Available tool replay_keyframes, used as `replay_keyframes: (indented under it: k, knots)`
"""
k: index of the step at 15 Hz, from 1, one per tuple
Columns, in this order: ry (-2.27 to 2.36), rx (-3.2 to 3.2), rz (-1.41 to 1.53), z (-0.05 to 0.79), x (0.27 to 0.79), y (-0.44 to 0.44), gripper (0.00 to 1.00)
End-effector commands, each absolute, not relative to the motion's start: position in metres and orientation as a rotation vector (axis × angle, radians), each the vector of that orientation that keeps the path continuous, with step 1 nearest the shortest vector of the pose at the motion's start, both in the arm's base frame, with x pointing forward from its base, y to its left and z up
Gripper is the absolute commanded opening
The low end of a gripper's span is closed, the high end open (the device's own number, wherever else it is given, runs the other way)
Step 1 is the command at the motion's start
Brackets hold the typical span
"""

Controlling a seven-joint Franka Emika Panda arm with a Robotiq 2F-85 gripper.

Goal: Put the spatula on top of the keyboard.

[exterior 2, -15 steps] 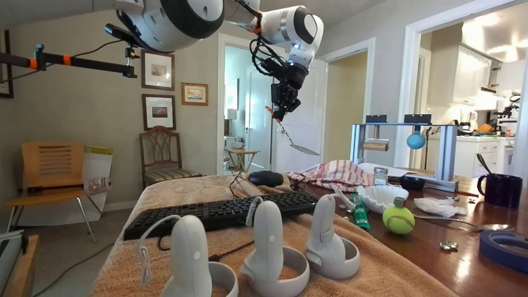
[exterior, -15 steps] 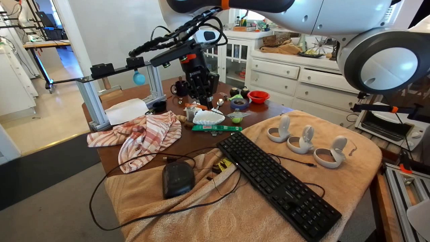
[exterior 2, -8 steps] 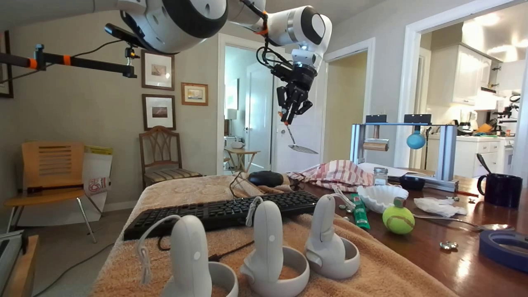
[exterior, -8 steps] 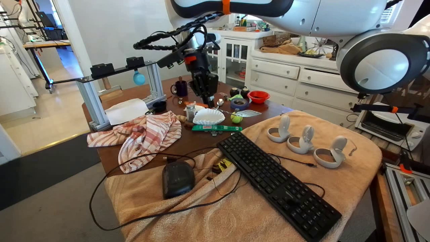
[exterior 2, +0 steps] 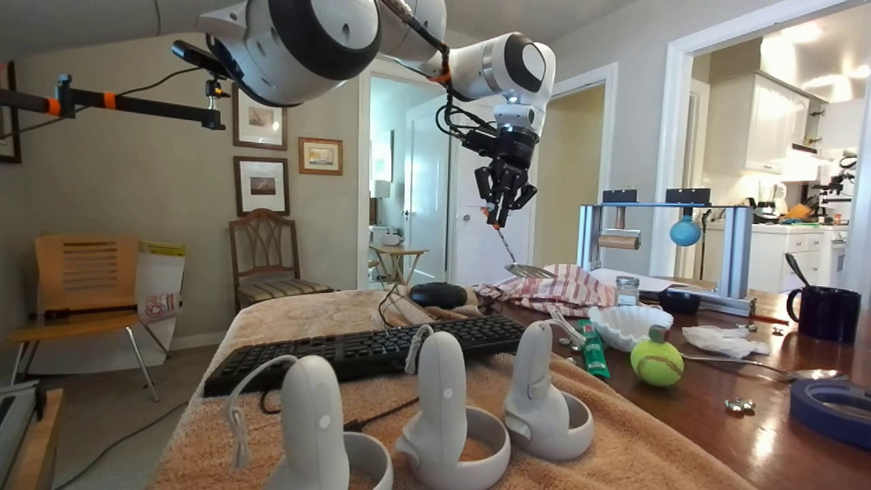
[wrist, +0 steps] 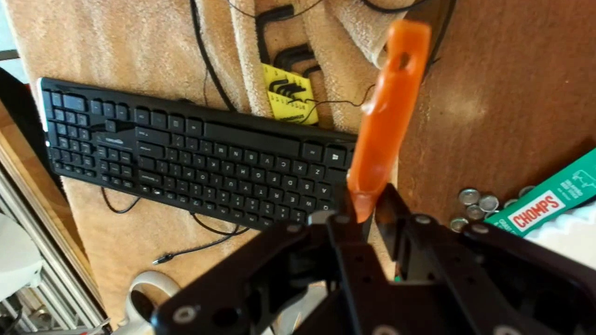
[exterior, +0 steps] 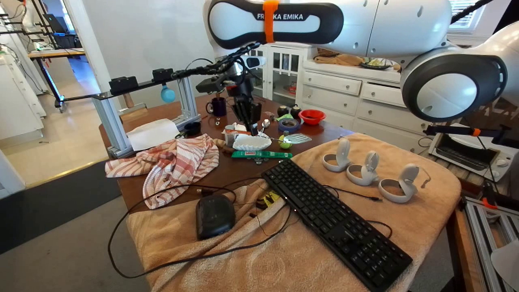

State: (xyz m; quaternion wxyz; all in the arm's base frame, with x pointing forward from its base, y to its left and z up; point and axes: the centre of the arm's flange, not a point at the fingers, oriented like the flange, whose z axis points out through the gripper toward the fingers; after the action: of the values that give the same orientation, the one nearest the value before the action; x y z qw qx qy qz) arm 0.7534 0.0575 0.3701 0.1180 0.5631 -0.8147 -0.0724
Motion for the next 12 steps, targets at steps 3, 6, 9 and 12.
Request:
replay_keyframes:
  k: [3, 6, 9, 12]
  knots:
    - [-2.477, 1.694, -0.275, 0.319, 0.697, 0.049, 0.05]
    - [-2.447, 1.704, -0.338, 0.302, 0.698, 0.051, 0.05]
    - [-2.441, 1.703, -0.395, 0.288, 0.696, 0.052, 0.05]
    - [-2.42, 1.669, -0.447, 0.288, 0.692, 0.051, 0.05]
